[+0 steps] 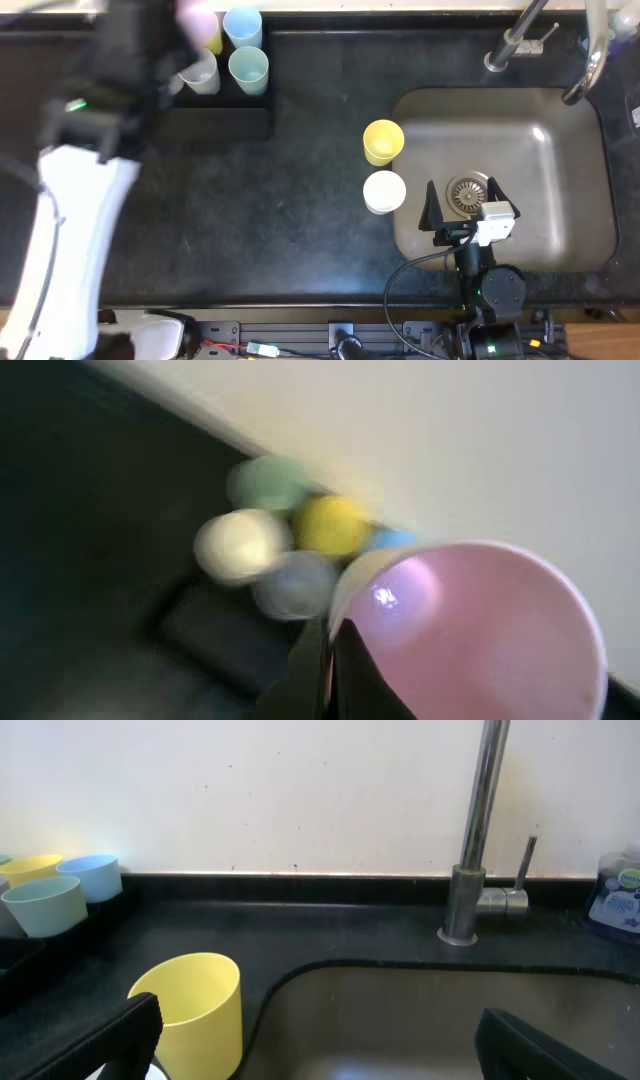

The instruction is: Store Cups

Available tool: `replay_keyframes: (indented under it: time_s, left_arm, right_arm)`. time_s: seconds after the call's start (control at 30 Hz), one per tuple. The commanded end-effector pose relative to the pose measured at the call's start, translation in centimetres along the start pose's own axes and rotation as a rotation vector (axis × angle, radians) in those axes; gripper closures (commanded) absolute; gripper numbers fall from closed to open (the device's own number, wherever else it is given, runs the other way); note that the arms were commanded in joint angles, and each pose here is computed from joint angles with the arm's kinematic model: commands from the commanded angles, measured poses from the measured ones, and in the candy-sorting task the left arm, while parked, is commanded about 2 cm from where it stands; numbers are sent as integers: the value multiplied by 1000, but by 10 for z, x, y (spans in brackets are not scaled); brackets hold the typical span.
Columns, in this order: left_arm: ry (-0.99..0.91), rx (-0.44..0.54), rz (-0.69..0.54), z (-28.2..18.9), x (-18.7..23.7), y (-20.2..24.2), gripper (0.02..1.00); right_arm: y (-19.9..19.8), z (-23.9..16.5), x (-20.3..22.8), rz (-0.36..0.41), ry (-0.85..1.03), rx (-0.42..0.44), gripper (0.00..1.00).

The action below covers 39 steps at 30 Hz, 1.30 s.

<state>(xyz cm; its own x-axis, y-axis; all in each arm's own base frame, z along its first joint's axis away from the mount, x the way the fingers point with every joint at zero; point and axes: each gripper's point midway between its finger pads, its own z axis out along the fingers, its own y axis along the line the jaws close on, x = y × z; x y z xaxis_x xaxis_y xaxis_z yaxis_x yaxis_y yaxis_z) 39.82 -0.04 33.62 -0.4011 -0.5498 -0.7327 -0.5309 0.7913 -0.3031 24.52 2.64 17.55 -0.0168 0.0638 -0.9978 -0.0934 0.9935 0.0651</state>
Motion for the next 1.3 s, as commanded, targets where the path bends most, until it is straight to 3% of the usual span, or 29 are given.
replay_keyframes:
  time_s: [0.03,0.2,0.47,0.87,1.3]
  left_arm:
    - [78,-240,-412,36,36,79,985]
    - [173,-351,-578,66,80,122,985]
    - [186,-414,-574,100,101,139,985]
    - [181,-434,-566,139,111,138,985]
    - [184,-487,-542,161,124,147,985]
  right_arm:
    - [-2,0,2,-2,-4,10,5]
    - [-2,0,2,-2,-4,10,5]
    - [-2,0,2,-2,-4,10,3]
    - [-2,0,2,-2,-4,10,5]
    - [-2,0,2,-2,-4,10,5]
